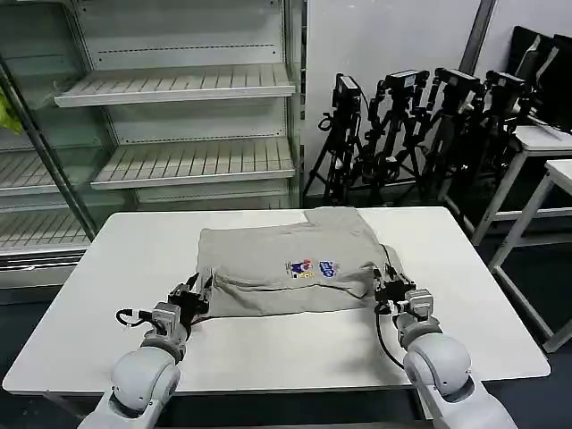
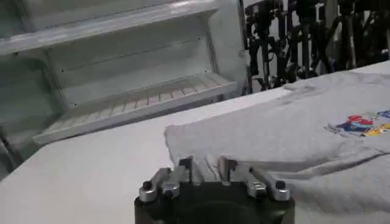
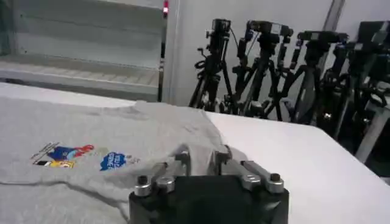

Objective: Fold and organize the clothes.

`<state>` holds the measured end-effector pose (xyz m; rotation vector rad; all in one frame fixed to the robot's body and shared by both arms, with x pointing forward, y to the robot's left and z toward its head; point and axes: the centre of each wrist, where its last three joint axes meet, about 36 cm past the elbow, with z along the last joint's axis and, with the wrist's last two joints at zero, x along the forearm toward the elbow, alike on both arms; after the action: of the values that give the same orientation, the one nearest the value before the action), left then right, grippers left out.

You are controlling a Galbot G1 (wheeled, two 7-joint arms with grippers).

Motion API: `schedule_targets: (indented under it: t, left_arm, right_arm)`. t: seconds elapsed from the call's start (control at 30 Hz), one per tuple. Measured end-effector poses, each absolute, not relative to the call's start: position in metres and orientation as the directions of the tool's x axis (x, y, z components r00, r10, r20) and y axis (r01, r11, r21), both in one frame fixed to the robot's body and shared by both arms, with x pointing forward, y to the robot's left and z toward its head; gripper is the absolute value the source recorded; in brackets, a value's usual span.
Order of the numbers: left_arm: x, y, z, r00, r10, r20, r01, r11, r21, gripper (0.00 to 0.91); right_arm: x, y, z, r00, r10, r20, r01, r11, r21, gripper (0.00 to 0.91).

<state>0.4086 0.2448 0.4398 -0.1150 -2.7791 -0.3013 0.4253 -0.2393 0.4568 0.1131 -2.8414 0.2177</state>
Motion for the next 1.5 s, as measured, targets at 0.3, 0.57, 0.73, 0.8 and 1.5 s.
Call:
schedule_targets:
  t: [0.3,0.57,0.73,0.8,1.5]
  left_arm:
    - [0.381,0.244,0.428,-0.919,0.029,0.393,0.09,0.986,0.138,0.907]
    - [0.372,0.24,0.42,-0.905,0.051,0.421,0.094,0.992,0.081,0.02]
    - [0.366,0.24,0.422,-0.904,0.067,0.422,0.099,0.994,0.056,0.02]
    - [0.363,0.24,0.422,-0.904,0.072,0.421,0.102,0.994,0.05,0.02]
    - [0.348,0.238,0.426,-0.905,0.097,0.414,0.113,0.994,0.014,0.02]
  right_arm:
    - [0.403,-0.259,0.451,-0.955,-0.009,0.296,-0.049,0.991,-0.128,0.907]
    - [0.396,-0.272,0.439,-0.937,0.035,0.347,-0.007,0.993,-0.118,0.0]
    - [0.391,-0.278,0.431,-0.924,0.042,0.381,0.006,0.995,-0.096,0.0]
    - [0.39,-0.28,0.429,-0.92,0.041,0.389,0.006,0.996,-0.089,0.0]
    - [0.382,-0.282,0.425,-0.911,0.016,0.413,-0.001,0.999,-0.041,0.0]
